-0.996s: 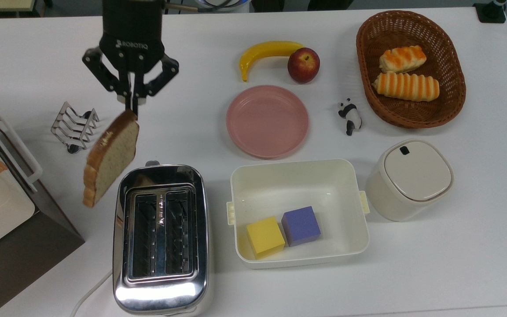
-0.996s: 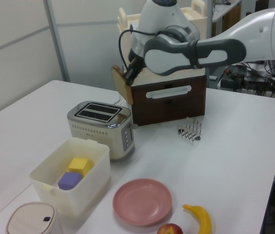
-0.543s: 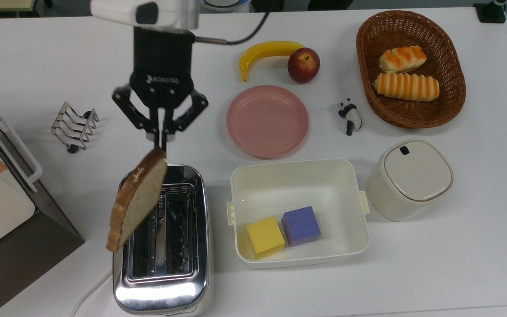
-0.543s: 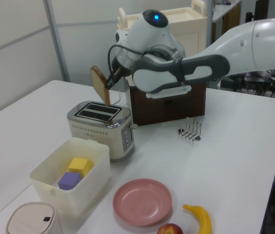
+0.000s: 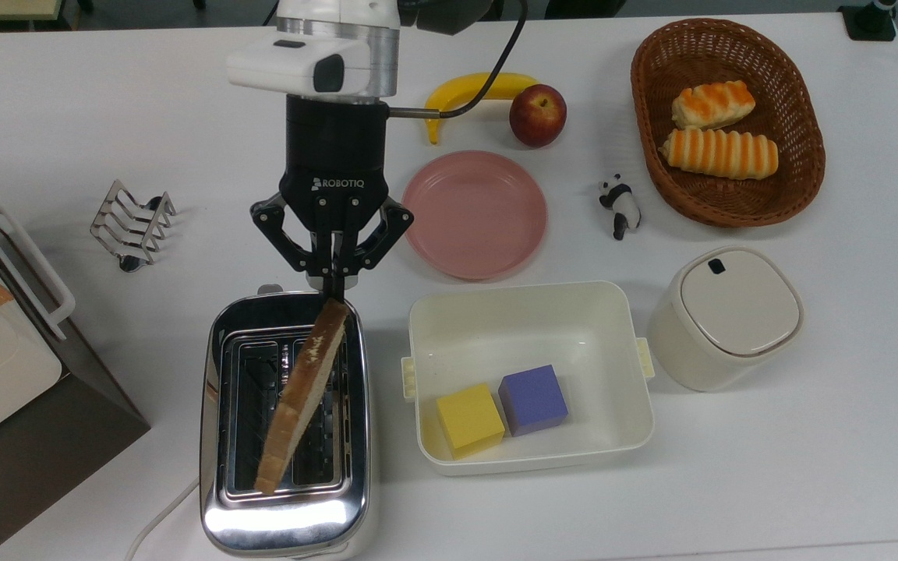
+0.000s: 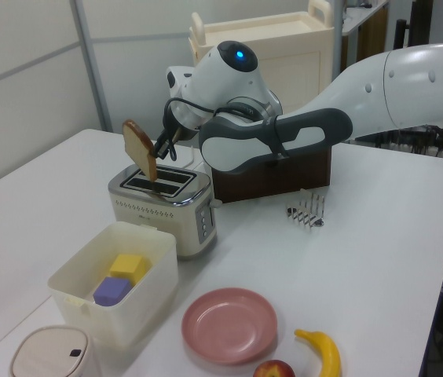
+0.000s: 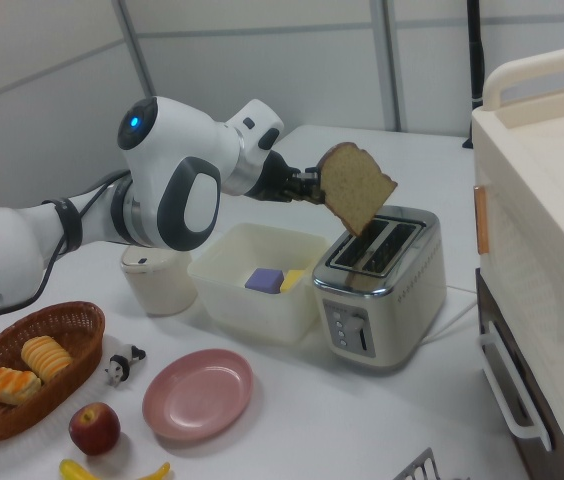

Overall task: Put the bread in the toaster
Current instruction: 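Carry the bread slice over the toaster and lower it into a slot, then open the gripper to release the bread in the slot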

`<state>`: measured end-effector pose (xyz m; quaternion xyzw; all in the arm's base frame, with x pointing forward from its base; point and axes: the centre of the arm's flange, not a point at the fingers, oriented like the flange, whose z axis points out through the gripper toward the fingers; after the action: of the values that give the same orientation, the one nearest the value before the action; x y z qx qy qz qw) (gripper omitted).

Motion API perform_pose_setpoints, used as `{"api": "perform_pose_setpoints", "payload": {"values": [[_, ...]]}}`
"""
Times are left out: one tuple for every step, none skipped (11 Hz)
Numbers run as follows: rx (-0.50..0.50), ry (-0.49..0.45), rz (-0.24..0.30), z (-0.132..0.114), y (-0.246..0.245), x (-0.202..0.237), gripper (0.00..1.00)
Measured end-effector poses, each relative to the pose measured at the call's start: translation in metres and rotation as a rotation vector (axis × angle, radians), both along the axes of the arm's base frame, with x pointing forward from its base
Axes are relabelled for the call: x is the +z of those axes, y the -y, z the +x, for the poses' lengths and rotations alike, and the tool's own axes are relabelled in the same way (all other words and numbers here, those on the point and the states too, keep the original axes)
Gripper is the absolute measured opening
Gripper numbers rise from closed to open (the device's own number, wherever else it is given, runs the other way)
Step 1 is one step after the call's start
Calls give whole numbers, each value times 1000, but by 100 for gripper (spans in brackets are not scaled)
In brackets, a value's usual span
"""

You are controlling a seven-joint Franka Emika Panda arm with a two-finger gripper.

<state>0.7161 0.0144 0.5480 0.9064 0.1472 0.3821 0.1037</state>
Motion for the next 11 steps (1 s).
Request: {"api": "perform_pose_setpoints", "payload": {"values": [[21,-3,-18,0,-2,0,4],[41,-22,-40,0,-3,-4,4],[63,-59,-67,0,-2,-11,4],[79,-98,-87,0,-1,-17,4],[84,-112,-92,0,-2,-20,4],[85,-118,-84,0,-2,-22,4],[84,-132,-70,0,-2,-25,4],[81,-158,-62,0,-1,-29,4],[78,-182,-59,-1,-1,-33,7],[76,-193,-59,-1,0,-34,7],[74,-193,-58,-1,1,-34,13]]}}
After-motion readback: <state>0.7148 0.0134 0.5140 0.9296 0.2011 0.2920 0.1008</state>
